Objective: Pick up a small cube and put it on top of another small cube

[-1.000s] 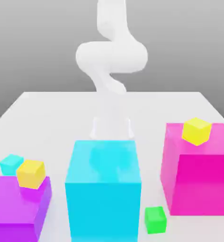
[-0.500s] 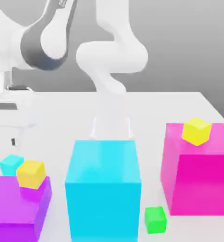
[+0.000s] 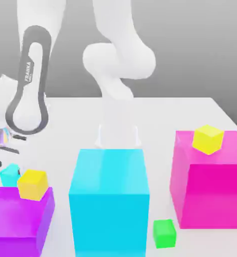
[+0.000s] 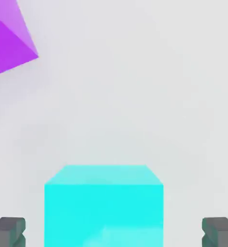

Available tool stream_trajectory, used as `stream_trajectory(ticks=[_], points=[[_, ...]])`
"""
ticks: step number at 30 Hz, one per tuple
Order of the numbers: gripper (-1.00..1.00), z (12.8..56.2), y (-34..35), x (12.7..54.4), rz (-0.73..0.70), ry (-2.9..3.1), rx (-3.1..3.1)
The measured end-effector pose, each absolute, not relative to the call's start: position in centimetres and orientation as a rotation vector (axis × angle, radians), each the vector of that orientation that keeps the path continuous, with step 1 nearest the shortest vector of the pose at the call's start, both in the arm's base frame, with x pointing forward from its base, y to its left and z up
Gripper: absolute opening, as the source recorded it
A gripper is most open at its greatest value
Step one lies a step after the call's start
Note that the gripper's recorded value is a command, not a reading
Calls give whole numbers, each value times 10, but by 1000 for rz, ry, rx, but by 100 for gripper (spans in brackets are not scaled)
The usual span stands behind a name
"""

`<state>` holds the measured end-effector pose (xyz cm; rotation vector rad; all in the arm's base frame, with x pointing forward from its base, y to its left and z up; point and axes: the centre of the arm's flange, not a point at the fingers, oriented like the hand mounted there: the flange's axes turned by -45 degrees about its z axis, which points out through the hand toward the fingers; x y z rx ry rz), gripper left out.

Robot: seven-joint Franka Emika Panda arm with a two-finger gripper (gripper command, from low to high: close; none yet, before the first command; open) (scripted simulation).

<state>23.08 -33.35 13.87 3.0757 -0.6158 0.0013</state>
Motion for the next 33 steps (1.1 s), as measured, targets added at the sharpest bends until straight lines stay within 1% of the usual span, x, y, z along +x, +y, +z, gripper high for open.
stream_trajectory(ticks=[1,8,18,19,20,22,25,27,30,33], points=[[-100,134,-333,230,1,-618,3078],[-100,134,-332,230,-1,-618,3079],[-100,193,-333,231,1,-616,3078],[-100,197,-330,236,1,-611,3084],[-100,204,-328,250,17,-582,3091],[-100,229,-325,290,79,-472,3098],[-100,264,-273,364,137,-169,3151],[-100,287,-227,402,159,38,3173],[-100,326,-163,439,181,307,3172],[-100,367,-94,461,193,568,3131]])
